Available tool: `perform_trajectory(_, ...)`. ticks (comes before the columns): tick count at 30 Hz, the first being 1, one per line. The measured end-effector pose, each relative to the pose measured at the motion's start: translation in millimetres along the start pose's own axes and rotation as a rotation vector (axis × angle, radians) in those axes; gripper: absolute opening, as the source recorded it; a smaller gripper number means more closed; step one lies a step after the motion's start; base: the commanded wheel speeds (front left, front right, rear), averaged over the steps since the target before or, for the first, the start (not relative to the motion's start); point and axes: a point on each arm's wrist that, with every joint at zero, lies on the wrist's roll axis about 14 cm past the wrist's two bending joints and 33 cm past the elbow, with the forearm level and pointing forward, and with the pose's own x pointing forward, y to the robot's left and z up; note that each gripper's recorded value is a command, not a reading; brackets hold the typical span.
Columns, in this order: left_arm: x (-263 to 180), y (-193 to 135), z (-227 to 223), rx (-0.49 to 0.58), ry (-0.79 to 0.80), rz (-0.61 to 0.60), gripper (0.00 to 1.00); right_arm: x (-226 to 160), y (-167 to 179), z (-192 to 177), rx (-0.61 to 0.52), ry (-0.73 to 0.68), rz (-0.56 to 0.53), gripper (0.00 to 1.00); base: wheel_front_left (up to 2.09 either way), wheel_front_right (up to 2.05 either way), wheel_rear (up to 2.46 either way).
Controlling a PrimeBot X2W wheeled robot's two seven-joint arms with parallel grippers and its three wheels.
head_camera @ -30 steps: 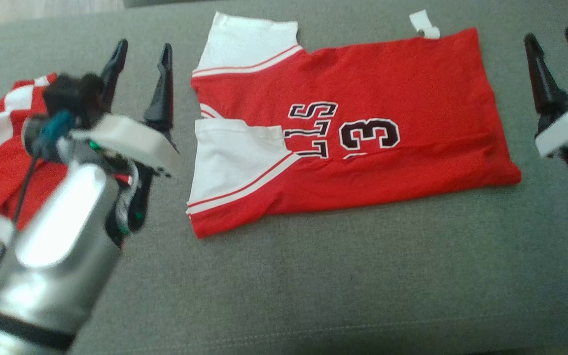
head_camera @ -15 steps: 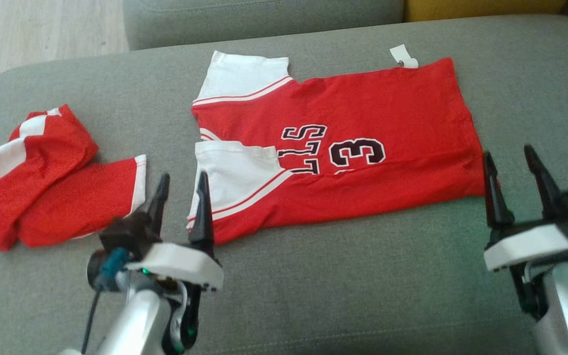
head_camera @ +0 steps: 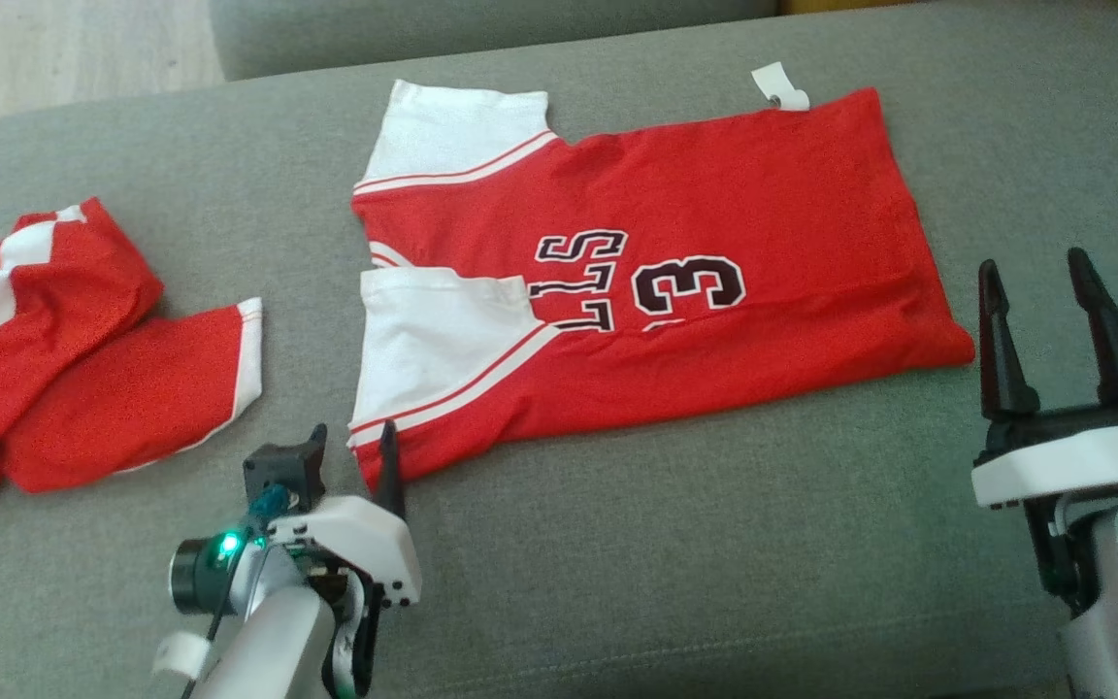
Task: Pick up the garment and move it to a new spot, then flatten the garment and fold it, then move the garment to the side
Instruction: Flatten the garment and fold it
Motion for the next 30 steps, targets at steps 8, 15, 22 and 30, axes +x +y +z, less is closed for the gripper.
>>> perform_trajectory(8,15.4,0.5,-27.1,0.044,0.138,0.000,1.00,-1.4,-14.2,1.8,-0.013,0.005,-0.037,1.00,0.00,0.00,0.00)
perform_trajectory(15,28.6,-12.2,-21.9,0.063,0.143,-0.058,0.00,-0.7,-32.3,-3.9,-0.017,0.045,-0.089,1.00,0.00,0.00,0.00)
perform_trajectory(22,31.0,-13.6,1.6,0.057,0.009,-0.063,0.00,-4.2,-38.9,-51.1,0.069,0.247,-0.142,1.00,0.00,0.00,0.00)
perform_trajectory(30,35.5,-31.3,47.7,0.072,-0.160,-0.125,0.00,5.5,-27.4,-107.3,0.208,0.490,-0.170,1.00,0.00,0.00,0.00)
